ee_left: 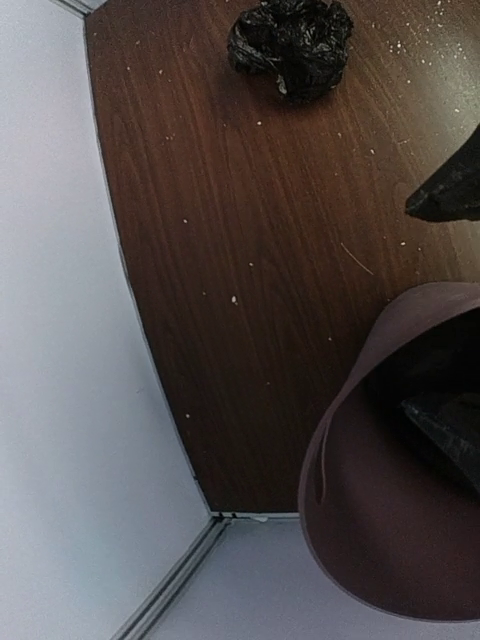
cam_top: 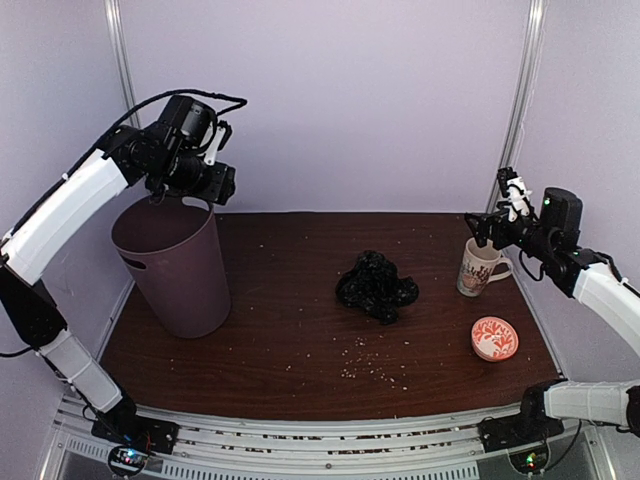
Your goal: Put the trash bags into the trash bin
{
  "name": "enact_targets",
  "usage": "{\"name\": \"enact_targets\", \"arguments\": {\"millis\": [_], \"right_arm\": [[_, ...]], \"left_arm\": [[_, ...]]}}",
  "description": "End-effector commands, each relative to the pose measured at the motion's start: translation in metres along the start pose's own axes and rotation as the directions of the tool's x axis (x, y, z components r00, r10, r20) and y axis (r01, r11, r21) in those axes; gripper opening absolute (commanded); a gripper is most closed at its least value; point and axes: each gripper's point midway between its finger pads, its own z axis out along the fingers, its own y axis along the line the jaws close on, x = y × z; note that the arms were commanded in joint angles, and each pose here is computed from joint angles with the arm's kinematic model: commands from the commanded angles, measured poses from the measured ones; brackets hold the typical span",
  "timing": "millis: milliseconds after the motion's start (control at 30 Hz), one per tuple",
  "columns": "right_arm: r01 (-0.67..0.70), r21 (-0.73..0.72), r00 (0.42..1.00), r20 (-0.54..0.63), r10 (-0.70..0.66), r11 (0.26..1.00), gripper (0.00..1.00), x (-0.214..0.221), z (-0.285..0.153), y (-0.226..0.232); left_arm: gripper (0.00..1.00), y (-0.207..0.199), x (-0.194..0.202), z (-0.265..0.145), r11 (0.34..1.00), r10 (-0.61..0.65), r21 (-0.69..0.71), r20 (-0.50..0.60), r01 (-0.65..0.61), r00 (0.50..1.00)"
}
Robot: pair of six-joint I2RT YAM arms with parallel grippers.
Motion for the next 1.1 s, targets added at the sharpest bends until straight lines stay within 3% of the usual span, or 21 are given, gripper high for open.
{"name": "enact_targets", "arguments": {"millis": [0,433,733,867,1067], "right_arm": [[0.025,-0.038,1.000,-0.001,-0.025,0.999,0.99,0.002,-0.001,0.005],[0.045,-0.048,0.999,-0.006,-0.045,0.998,0.99,0.005,-0.002,0.007],[0.048,-0.058,0.999,-0.018,-0.050,0.997,0.99,0.009,0.001,0.008],[0.048,-0.062,0.999,-0.022,-0.050,0.997,0.99,0.012,0.001,0.009],[0.048,-0.072,0.998,-0.036,-0.051,0.996,0.99,0.016,0.005,0.010]], "left_arm": [[0.59,0.009,0.019,0.002,0.999,-0.046,-0.017,-0.095,0.044,0.994],[0.39,0.013,0.034,0.036,0.997,0.006,-0.070,-0.182,-0.020,0.983],[0.16,0.004,0.020,0.043,0.997,0.059,-0.031,-0.165,-0.065,0.985],[0.02,-0.011,0.004,0.049,0.996,0.087,0.042,-0.106,-0.083,0.991],[0.00,-0.046,-0.033,0.062,0.974,0.178,0.132,0.053,-0.184,0.983]]}}
